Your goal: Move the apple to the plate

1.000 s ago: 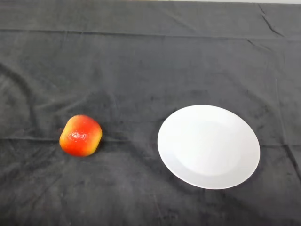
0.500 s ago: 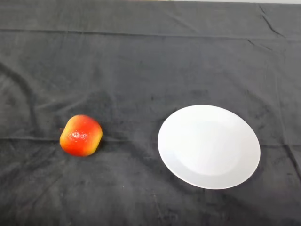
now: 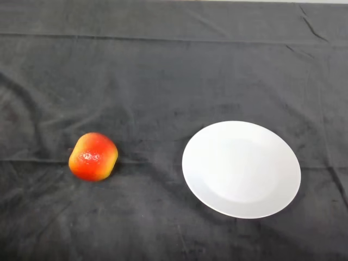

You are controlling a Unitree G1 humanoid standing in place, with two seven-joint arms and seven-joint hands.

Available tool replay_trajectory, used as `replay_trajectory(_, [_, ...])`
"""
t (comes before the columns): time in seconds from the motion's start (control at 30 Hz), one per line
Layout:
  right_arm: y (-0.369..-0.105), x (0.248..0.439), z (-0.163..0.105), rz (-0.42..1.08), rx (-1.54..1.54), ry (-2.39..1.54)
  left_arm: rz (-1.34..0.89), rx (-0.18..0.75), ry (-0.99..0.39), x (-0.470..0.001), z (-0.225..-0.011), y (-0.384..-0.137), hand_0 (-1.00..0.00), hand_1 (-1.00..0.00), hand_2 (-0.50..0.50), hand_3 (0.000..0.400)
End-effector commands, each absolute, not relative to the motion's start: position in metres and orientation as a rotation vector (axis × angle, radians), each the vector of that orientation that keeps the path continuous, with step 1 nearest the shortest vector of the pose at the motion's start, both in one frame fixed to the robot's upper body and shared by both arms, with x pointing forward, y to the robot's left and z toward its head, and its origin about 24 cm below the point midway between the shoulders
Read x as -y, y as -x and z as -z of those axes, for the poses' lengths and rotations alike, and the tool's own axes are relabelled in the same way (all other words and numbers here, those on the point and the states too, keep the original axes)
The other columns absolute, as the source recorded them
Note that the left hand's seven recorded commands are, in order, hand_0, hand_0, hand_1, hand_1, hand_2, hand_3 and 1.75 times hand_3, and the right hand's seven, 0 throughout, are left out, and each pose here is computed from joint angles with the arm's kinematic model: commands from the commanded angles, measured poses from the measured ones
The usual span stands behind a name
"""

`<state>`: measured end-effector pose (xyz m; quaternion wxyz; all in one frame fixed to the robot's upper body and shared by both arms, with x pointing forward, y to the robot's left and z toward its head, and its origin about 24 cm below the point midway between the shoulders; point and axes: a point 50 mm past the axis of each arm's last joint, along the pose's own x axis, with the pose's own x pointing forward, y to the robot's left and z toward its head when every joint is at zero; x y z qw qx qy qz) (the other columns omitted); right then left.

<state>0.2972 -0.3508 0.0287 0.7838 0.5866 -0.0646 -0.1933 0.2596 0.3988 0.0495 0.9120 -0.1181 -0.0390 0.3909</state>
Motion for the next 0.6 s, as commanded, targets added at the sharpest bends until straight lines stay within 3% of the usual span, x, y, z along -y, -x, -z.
replay_trajectory(0.03, [-0.298, 0.358, -0.037, 0.417, 0.183, -1.265, -0.727, 0.171, 0.209, -0.388, -0.071, -0.28, 0.0, 0.0, 0.0, 0.0])
replay_trajectory(0.6, [-0.298, 0.358, -0.037, 0.417, 0.182, -1.263, -0.432, 0.141, -0.053, -0.333, -0.063, -0.307, 0.0, 0.0, 0.0, 0.0])
